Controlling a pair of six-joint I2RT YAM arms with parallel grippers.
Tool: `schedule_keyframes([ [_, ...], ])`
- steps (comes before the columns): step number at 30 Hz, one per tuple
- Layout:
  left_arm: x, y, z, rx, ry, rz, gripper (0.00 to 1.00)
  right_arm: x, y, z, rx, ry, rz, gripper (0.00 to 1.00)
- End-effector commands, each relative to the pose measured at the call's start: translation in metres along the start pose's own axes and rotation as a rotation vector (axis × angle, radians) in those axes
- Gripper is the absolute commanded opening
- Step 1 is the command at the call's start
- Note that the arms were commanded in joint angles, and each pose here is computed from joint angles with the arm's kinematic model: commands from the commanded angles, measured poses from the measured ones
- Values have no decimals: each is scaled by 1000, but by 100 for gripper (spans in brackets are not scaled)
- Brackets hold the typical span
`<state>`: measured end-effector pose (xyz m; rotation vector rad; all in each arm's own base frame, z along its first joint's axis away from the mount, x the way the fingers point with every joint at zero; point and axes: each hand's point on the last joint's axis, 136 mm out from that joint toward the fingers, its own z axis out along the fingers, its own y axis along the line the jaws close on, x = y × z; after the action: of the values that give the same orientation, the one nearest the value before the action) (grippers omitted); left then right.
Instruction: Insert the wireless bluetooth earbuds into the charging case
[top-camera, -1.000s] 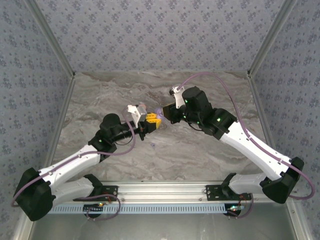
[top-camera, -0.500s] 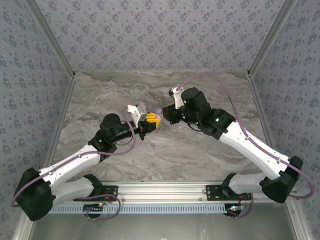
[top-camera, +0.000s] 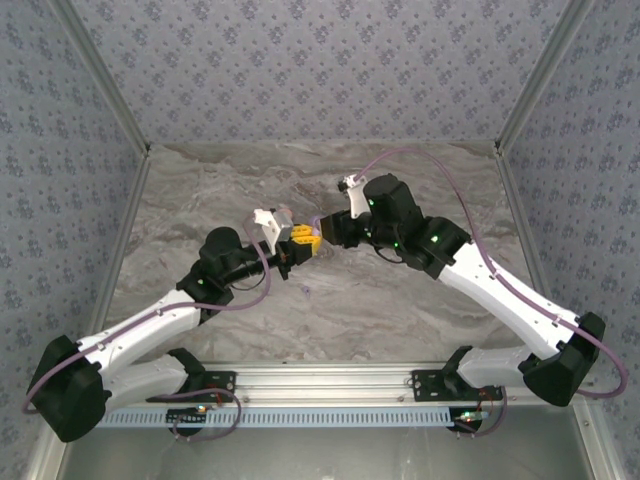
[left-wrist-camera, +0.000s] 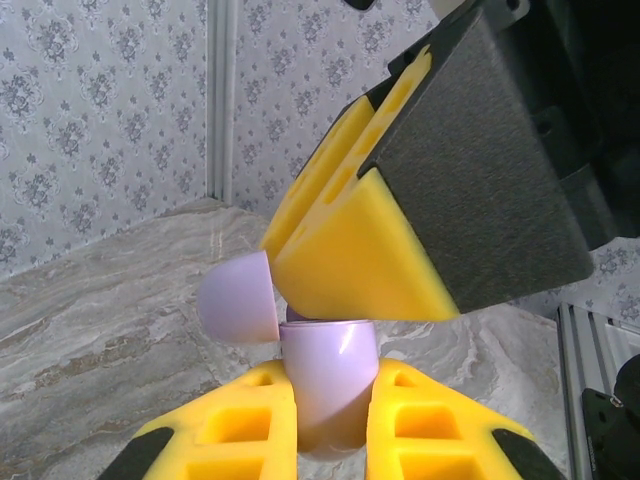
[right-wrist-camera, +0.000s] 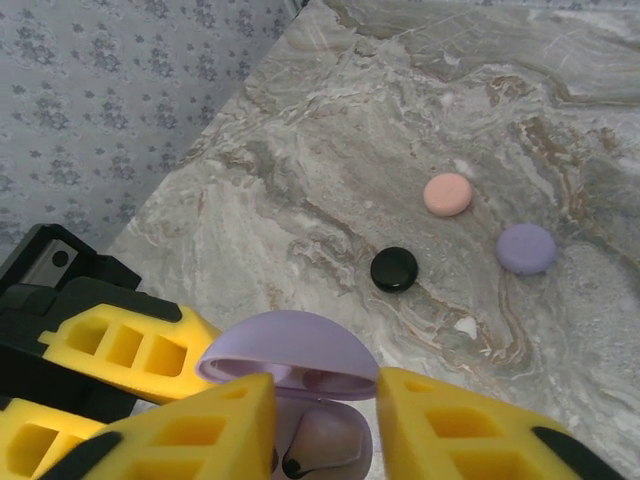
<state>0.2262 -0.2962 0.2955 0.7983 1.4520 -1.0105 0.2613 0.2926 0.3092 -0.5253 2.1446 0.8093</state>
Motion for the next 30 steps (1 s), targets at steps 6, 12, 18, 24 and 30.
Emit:
schedule_keyframes([
  [6,-31,-4,-6,-10,-105,41,0,-31,3,-36,-69,-111,2,60],
  [12,-27,13,-21,-145,-99,59,0,-15,-22,-42,-26,-108,30,77],
  [18,-26,27,-49,-292,-88,95,0,37,-41,-9,8,48,88,72],
  [24,-28,35,-81,-408,-106,124,0,113,-51,48,123,347,97,64],
  [30,-27,32,-107,-456,-78,147,0,169,-52,93,196,612,58,58],
])
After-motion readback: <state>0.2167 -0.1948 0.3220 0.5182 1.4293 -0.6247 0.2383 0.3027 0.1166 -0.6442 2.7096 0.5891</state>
